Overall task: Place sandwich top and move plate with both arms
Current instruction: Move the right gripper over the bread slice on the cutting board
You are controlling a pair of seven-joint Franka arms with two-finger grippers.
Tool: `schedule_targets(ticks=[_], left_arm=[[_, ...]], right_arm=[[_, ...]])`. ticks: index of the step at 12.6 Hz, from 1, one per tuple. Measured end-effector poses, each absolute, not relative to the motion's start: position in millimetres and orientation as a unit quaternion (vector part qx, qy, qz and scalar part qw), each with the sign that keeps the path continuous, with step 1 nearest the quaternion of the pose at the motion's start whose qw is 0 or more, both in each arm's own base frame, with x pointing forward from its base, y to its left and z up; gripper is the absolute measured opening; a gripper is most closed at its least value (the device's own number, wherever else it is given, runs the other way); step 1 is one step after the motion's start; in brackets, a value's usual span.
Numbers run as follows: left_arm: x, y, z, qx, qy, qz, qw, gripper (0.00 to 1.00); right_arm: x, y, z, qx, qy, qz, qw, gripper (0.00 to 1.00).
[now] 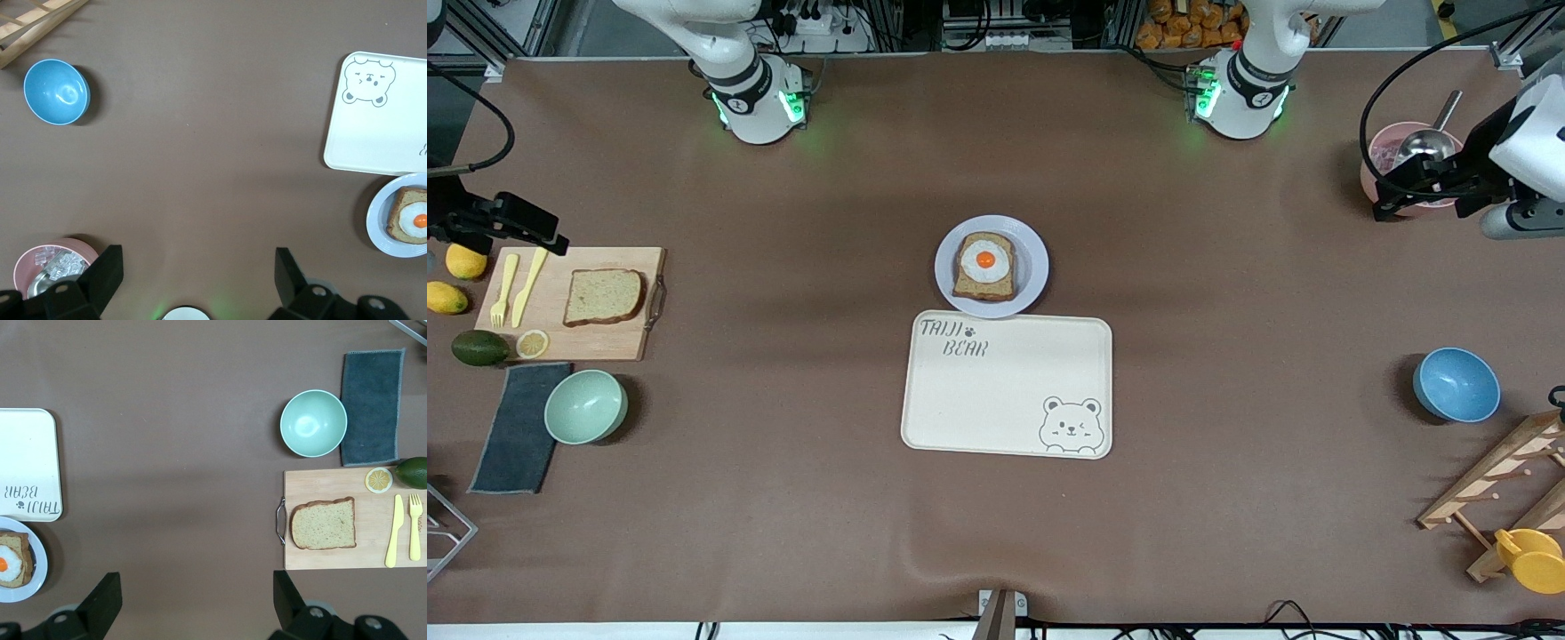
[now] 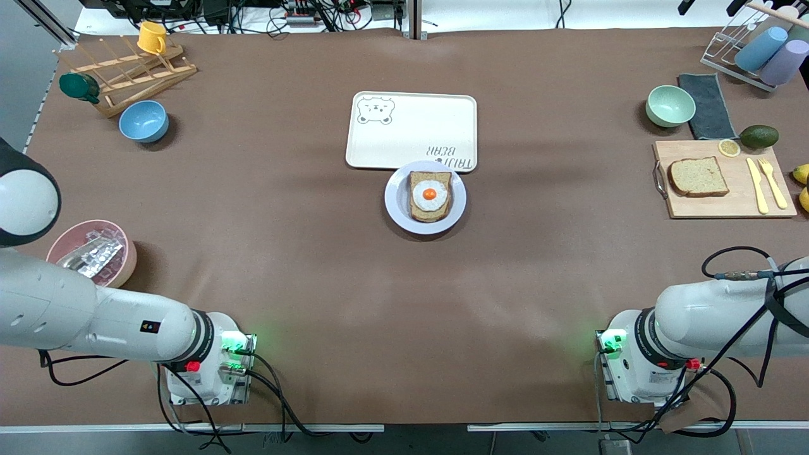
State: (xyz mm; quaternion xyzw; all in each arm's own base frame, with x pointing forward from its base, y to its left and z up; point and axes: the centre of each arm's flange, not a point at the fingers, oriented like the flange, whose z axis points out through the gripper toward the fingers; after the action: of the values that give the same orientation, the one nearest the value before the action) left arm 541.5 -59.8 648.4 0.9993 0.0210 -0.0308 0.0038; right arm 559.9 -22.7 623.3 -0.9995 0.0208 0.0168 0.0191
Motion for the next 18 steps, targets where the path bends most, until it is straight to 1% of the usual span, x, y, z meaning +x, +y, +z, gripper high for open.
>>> schedule_targets(ticks=[9, 13, 18], left_arm=[[549, -58, 635, 0.999, 0.025, -0.044, 0.010, 1.00], [557, -58, 629, 0.999, 0.025, -0.037, 0.010, 1.00], [565, -61, 624, 0.999, 0.026, -0.018, 0.013, 1.00]], right_arm=[[560, -23, 613, -0.999, 0.022, 0.028, 0.019, 1.00], [561, -31, 585, -0.998, 0.030, 0.042, 0.020, 1.00], [561, -47, 534, -0.997, 0.047, 0.057, 0.024, 1.00]])
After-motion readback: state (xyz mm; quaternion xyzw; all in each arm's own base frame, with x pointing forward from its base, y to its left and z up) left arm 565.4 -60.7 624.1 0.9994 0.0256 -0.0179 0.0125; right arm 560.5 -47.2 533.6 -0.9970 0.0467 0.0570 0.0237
